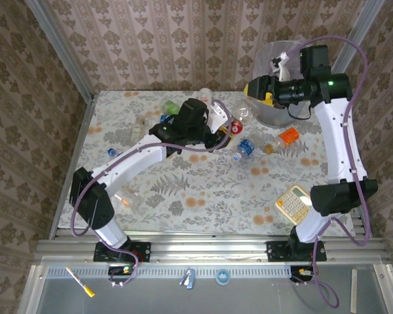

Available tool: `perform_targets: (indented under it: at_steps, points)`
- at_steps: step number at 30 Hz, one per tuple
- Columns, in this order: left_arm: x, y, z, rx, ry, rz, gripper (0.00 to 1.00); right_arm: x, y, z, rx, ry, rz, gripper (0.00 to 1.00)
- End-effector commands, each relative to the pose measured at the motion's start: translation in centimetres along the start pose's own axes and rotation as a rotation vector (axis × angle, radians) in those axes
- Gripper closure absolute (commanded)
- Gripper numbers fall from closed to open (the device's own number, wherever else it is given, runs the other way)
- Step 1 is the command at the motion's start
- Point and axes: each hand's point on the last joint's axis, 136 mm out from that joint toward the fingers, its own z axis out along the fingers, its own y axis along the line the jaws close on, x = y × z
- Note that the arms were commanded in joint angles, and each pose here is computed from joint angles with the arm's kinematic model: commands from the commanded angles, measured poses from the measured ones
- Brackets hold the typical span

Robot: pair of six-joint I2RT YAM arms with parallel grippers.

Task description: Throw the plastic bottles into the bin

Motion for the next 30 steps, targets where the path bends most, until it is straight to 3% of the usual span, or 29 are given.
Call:
perform_targets:
  at_steps: [1, 13, 24, 30]
  points:
    - [-3.7, -0.3, -2.4, 0.002, -0.105, 0.049, 0.77, 1.4, 0.4, 0.3, -0.019, 0.043, -0.001, 0.2]
    - [-4.8, -0.3, -3.4, 0.001, -0.146, 0.05, 0.77, 2.6, 0.2, 1.8, -0.038, 0.105, -0.02, 0.21]
    - [-4.7, -0.2, -3.7, 0.0, -0.15, 0.049, 0.78, 2.2, -1.3, 0.9, 0.091, 0.082, -0.093, 0.14]
    - [-4.6, -0.3, -3.6, 0.01, -0.148, 0.047, 0.78, 2.1, 0.0, 1.3, 0.012, 0.079, -0.1, 0.14]
